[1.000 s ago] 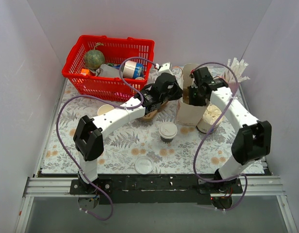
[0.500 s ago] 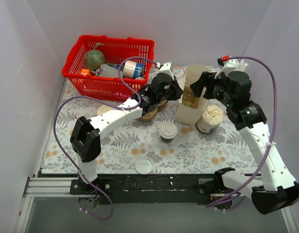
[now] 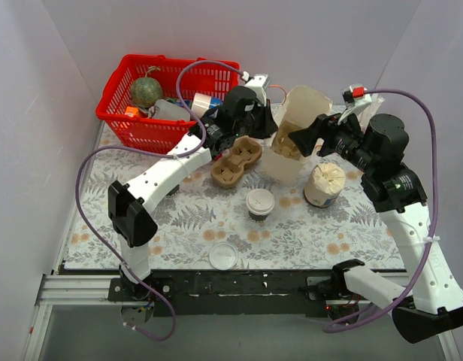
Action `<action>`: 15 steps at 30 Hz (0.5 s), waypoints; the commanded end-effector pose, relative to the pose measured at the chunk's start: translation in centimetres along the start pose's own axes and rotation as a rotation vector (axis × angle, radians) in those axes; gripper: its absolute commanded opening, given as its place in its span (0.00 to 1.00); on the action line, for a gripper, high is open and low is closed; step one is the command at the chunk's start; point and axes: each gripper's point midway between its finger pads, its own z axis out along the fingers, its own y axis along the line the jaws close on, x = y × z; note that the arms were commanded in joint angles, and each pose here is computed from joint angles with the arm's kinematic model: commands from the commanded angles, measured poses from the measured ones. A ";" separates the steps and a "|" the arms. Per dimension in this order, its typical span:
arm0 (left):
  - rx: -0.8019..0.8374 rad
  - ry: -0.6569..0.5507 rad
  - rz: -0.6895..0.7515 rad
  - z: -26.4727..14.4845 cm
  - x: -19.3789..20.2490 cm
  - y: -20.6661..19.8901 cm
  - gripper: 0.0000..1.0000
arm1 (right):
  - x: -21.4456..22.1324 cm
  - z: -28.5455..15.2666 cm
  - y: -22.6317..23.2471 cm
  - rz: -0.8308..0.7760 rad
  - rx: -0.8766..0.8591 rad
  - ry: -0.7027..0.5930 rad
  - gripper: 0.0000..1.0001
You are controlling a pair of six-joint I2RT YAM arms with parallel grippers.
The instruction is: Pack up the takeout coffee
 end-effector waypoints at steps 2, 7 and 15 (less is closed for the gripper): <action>0.037 0.134 0.052 -1.2 0.5 0.9 0.00 | -0.2 -0.3 -1.4 0.016 0.101 0.040 0.80; 0.073 0.222 0.077 -0.6 2.2 1.4 0.00 | 0.5 0.1 -3.4 0.032 0.205 0.090 0.80; 0.235 0.299 0.055 -0.4 3.4 -0.2 0.00 | -0.5 0.3 -3.4 -0.022 0.193 0.066 0.80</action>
